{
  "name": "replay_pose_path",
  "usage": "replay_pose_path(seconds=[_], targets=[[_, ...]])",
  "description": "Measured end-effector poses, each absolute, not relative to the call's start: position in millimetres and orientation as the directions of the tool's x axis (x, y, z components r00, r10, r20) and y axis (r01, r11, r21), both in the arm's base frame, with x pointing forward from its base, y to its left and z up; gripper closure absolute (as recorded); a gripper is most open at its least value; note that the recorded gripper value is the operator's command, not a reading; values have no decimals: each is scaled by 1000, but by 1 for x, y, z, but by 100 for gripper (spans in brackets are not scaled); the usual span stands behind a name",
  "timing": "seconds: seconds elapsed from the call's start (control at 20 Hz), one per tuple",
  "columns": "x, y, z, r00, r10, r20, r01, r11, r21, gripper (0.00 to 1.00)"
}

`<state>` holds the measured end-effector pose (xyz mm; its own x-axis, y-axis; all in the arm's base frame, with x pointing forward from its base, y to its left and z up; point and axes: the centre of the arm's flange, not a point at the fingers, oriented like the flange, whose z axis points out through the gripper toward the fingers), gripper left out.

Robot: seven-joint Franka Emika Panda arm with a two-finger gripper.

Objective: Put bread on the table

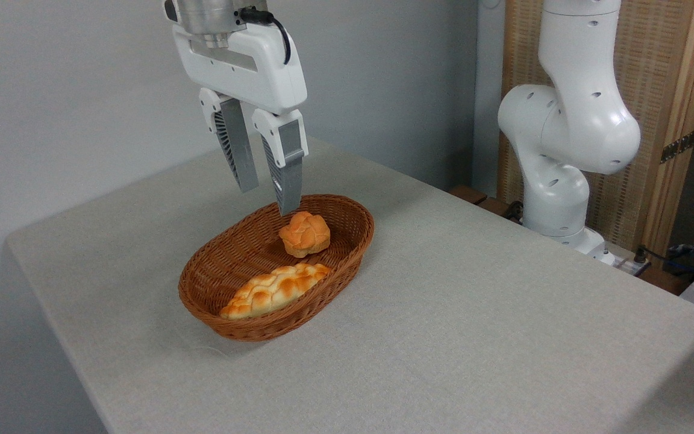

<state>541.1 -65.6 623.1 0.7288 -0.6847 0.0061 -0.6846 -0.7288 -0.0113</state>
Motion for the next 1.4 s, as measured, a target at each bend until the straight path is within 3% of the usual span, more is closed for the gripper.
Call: replay_pose_path(seconds=[1.4], targets=[[543, -65, 615, 728, -686, -6, -686, -728, -2, 0]])
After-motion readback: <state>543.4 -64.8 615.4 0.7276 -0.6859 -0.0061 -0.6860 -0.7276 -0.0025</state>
